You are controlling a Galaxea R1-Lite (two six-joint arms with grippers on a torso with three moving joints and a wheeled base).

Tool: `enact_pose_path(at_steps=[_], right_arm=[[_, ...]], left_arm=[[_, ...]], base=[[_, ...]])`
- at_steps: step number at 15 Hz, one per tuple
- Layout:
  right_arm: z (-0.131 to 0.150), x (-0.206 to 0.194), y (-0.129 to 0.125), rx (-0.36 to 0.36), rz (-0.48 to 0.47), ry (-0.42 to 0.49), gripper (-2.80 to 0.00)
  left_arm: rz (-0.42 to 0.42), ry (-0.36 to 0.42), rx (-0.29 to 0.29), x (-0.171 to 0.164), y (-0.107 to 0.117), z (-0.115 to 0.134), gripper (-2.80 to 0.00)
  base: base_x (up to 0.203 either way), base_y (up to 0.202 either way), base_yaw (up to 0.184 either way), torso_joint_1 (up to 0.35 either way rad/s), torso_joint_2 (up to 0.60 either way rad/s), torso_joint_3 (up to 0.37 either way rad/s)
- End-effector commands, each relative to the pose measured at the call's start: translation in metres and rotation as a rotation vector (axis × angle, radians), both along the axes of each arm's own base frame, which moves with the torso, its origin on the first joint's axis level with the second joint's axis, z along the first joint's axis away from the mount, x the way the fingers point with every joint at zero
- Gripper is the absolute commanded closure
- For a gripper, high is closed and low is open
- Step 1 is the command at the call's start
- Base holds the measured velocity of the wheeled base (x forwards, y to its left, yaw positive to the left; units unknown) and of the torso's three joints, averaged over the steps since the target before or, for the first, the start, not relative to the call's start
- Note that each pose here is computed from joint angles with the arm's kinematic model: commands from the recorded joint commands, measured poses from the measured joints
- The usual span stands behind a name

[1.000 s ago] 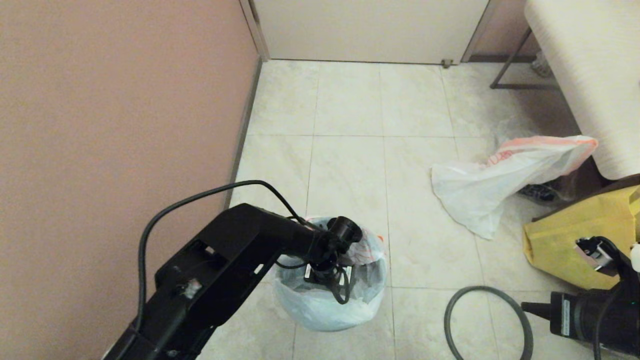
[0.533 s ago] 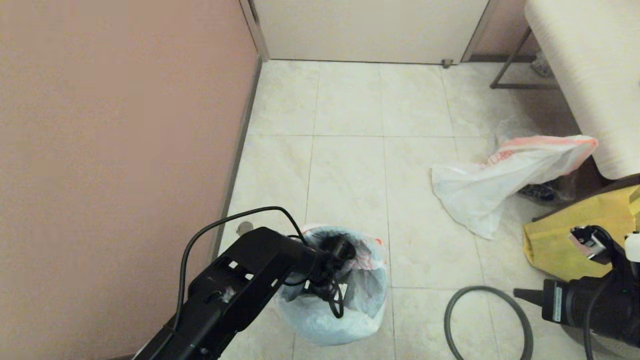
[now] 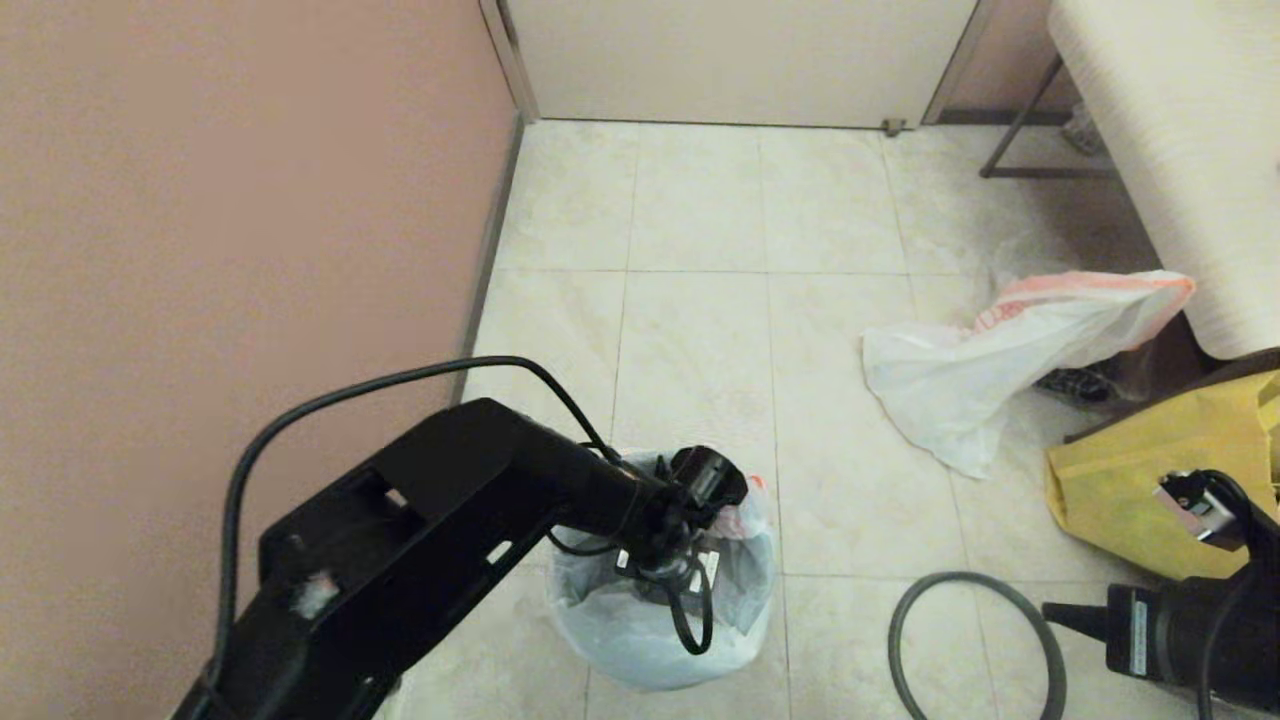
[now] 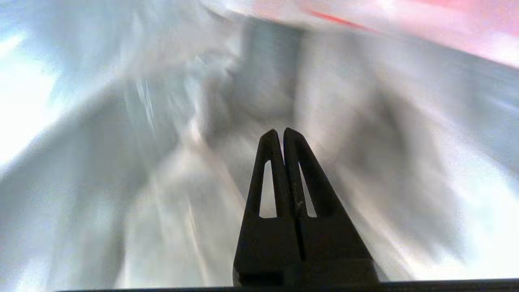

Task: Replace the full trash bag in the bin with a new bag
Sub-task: Put the new garbage bag on the trash can, then place the trash can ring on the trash can

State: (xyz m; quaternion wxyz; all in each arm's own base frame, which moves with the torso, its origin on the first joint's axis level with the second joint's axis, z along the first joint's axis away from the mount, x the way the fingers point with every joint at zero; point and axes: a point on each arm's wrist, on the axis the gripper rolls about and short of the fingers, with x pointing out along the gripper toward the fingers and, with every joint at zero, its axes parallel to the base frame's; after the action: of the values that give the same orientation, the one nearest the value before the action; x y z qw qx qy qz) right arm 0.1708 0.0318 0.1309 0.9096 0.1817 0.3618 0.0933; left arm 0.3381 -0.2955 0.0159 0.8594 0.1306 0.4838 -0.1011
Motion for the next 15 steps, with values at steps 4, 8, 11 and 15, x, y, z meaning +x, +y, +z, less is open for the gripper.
enact_pose_path(at_steps=[4,8,11,15], right_arm=[[-0.043,0.042,-0.001,-0.089,-0.070,0.177,0.00],[-0.118,0.106,-0.006,-0.201,-0.093,0.363,0.00],[-0.155,0.176,-0.035,-0.281,-0.156,0.355,0.00],[-0.159,0.247,-0.085,-0.330,-0.202,0.361,0.00]], left_arm=[[0.039,-0.118,-0.123,-0.061,0.036,0.119,0.00],[0.024,-0.276,-0.210,-0.076,0.069,0.195,0.00],[0.096,-0.349,-0.235,-0.053,0.082,0.221,0.00],[0.128,-0.359,-0.245,-0.040,0.082,0.221,0.00]], base=[[0.000,0.000,0.000,0.000,0.00,0.000],[0.000,0.000,0.000,0.000,0.00,0.000],[0.000,0.000,0.000,0.000,0.00,0.000],[0.000,0.000,0.000,0.000,0.00,0.000]])
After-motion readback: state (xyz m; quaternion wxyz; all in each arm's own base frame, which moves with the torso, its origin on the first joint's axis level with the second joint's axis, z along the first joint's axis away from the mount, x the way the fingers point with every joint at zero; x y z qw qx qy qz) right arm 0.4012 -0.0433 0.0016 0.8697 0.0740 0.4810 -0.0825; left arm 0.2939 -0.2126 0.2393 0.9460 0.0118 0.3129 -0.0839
